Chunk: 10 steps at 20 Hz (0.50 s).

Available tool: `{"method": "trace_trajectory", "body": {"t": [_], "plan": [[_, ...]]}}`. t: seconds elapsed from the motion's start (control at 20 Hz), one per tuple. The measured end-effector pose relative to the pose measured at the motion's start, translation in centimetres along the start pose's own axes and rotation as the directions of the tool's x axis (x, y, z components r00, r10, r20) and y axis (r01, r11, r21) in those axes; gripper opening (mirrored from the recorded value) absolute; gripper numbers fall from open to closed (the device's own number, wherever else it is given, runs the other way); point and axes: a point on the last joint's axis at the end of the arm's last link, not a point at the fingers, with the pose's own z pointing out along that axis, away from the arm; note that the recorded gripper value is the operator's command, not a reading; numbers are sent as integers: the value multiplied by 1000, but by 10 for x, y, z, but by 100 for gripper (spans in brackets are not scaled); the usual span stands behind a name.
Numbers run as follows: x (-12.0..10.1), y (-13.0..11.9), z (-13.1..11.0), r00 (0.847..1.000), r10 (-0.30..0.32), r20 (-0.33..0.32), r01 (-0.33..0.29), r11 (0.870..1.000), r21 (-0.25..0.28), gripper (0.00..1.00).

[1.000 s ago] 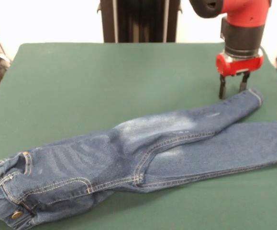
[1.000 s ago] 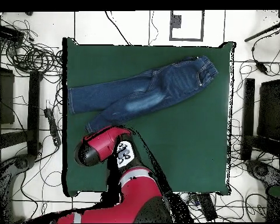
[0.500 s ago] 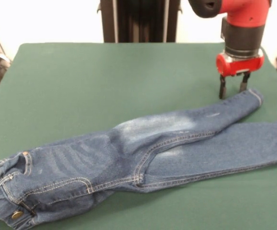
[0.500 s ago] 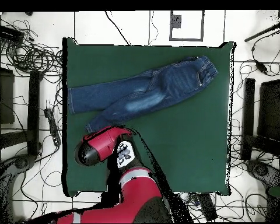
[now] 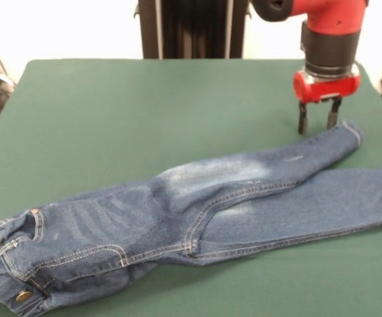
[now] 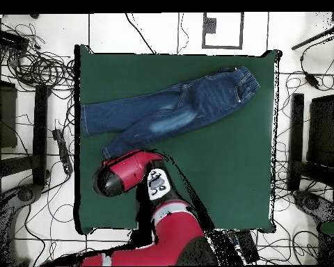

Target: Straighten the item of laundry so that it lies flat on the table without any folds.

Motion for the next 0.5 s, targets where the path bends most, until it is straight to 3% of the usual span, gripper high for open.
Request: {"method": "trace_trajectory", "body": {"t": [0.35, 0.5], "plan": [[-19, -38, -38, 994, 107, 30, -105, 994, -37, 100], [-33, -64, -67, 983, 179, 42, -177, 983, -38, 100]]}}
